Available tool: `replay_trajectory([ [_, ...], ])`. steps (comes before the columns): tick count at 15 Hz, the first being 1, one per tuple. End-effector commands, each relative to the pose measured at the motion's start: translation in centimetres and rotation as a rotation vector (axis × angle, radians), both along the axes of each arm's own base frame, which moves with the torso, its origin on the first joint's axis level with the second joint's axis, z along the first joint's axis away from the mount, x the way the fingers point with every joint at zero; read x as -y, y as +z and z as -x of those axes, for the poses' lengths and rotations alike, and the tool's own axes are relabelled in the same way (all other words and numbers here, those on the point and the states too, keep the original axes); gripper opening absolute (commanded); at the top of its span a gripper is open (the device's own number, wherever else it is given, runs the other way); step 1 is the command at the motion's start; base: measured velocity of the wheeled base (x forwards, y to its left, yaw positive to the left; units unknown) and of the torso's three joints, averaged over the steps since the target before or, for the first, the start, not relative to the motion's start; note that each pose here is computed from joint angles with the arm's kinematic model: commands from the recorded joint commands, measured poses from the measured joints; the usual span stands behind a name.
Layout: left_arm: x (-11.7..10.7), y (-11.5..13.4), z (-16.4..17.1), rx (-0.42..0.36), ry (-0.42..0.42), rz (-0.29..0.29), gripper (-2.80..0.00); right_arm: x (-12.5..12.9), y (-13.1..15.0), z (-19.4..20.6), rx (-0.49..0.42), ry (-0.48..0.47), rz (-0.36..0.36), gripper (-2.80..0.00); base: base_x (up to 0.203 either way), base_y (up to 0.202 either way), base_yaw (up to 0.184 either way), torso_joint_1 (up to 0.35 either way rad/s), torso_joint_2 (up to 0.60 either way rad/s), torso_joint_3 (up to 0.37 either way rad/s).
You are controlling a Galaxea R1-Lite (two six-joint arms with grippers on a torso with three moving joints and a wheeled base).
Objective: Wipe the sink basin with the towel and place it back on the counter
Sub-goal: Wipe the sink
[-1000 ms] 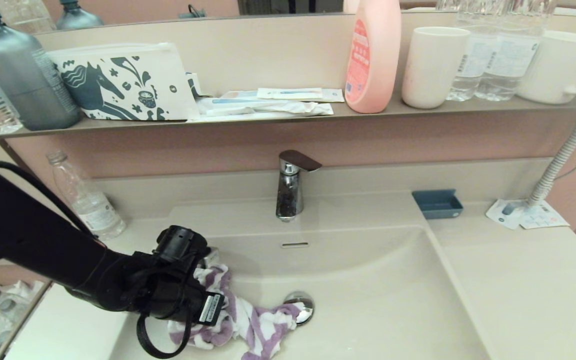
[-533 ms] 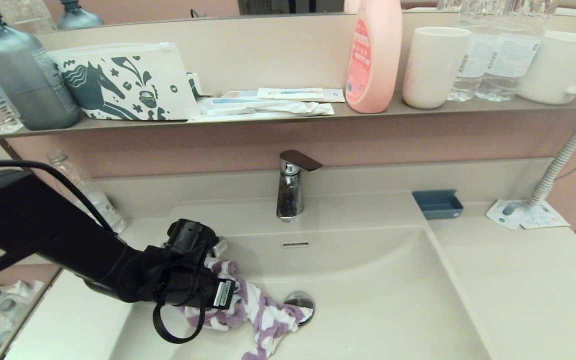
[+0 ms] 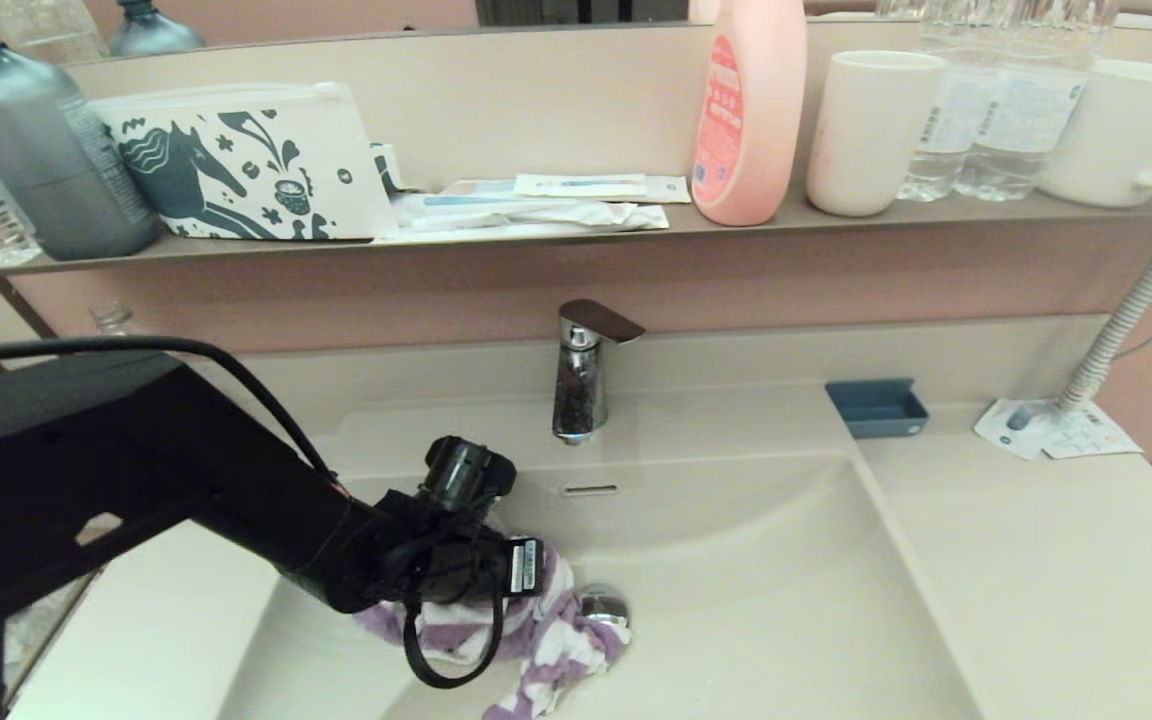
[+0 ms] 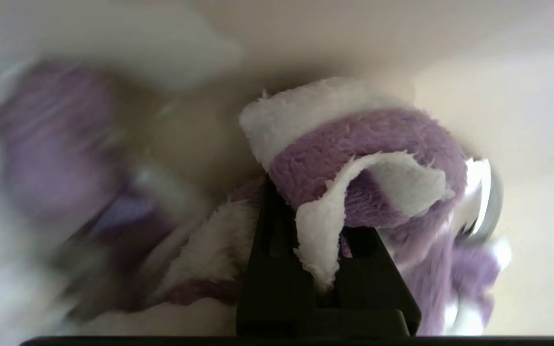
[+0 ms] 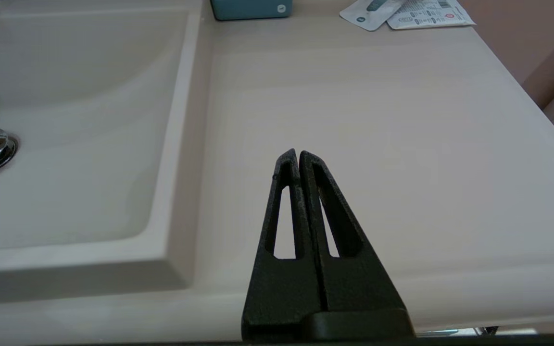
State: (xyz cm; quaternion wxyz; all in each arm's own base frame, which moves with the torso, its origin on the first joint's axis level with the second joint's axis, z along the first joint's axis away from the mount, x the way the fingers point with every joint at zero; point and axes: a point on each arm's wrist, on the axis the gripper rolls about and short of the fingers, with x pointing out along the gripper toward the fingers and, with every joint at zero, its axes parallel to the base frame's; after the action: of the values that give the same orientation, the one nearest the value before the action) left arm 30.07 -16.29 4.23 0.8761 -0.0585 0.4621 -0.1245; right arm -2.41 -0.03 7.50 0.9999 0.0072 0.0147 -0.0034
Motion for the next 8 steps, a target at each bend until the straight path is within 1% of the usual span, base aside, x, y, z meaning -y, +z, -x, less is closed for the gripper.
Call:
replay_trajectory([
  [1, 0.8, -1.3, -0.2, -0.008, -0.014, -0.003, -2.80, 0.0, 0.0, 0.0, -0.001, 0.000, -0.001, -2.80, 0.000, 0.000, 0.000, 0.000, 0.00, 0.000],
  [3, 1.1, -2.7, -0.7, -0.018, -0.020, -0.002, -2.80, 0.0, 0.0, 0.0, -0.001, 0.000, 0.001, -2.80, 0.000, 0.000, 0.000, 0.000, 0.00, 0.000],
  [4, 1.5, -3.5, -1.2, -0.009, -0.021, 0.005, -2.80, 0.0, 0.0, 0.0, -0.001, 0.000, -0.001, -2.80, 0.000, 0.000, 0.000, 0.000, 0.00, 0.000],
  [5, 1.9, -4.0, -1.6, 0.022, -0.025, 0.025, -2.80, 0.0, 0.0, 0.0, -0.001, 0.000, 0.001, -2.80, 0.000, 0.000, 0.000, 0.000, 0.00, 0.000],
  [6, 2.5, -4.1, -1.7, 0.041, -0.028, 0.042, -2.80, 0.0, 0.0, 0.0, -0.001, 0.000, 0.001, -2.80, 0.000, 0.000, 0.000, 0.000, 0.00, 0.000],
  [8, 3.6, -3.7, -1.4, 0.052, -0.031, 0.062, -2.80, 0.0, 0.0, 0.0, -0.001, 0.000, 0.001, -2.80, 0.000, 0.000, 0.000, 0.000, 0.00, 0.000],
])
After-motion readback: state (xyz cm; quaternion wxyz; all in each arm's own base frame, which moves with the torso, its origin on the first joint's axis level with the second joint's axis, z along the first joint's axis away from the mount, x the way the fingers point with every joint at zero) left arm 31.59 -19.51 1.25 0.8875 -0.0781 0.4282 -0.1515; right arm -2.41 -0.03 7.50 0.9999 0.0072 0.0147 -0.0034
